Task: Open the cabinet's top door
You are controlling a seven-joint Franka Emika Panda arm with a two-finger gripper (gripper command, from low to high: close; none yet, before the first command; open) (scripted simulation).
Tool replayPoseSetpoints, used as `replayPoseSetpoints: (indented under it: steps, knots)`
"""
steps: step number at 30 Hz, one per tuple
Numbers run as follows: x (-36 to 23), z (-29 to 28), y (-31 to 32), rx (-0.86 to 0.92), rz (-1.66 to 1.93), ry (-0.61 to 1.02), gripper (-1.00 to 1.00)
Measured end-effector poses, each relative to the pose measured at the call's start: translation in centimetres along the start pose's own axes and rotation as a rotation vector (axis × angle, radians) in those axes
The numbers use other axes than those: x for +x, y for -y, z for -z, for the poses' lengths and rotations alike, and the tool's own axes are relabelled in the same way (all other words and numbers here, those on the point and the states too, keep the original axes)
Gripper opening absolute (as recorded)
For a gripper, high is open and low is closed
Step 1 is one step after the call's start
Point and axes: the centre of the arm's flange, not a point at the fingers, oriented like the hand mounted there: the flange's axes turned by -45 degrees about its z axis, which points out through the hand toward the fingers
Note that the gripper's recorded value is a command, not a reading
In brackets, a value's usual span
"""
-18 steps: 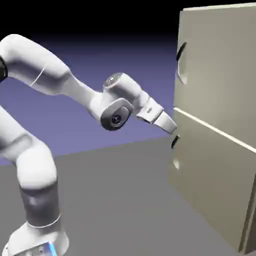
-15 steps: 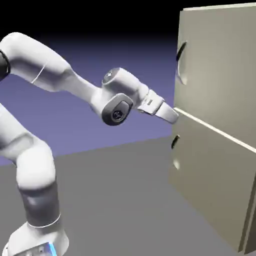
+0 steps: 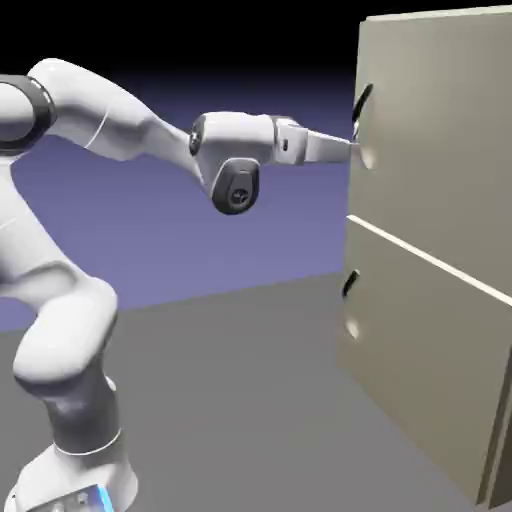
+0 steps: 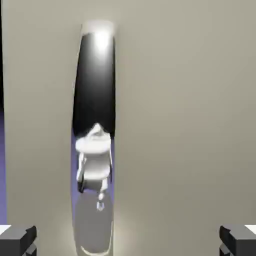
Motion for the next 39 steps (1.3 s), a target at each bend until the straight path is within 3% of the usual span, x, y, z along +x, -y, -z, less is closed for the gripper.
replayPoseSetpoints:
  steps: [7, 8, 39]
  knots:
    - [0.3, -4.9, 0.4, -0.003, -0.006, -0.022, 0.00]
    - [0.3, -4.9, 0.4, -0.003, -0.006, -0.022, -1.00]
    - [0.1, 3.0, -3.4, 0.203, -0.004, -0.022, -1.00]
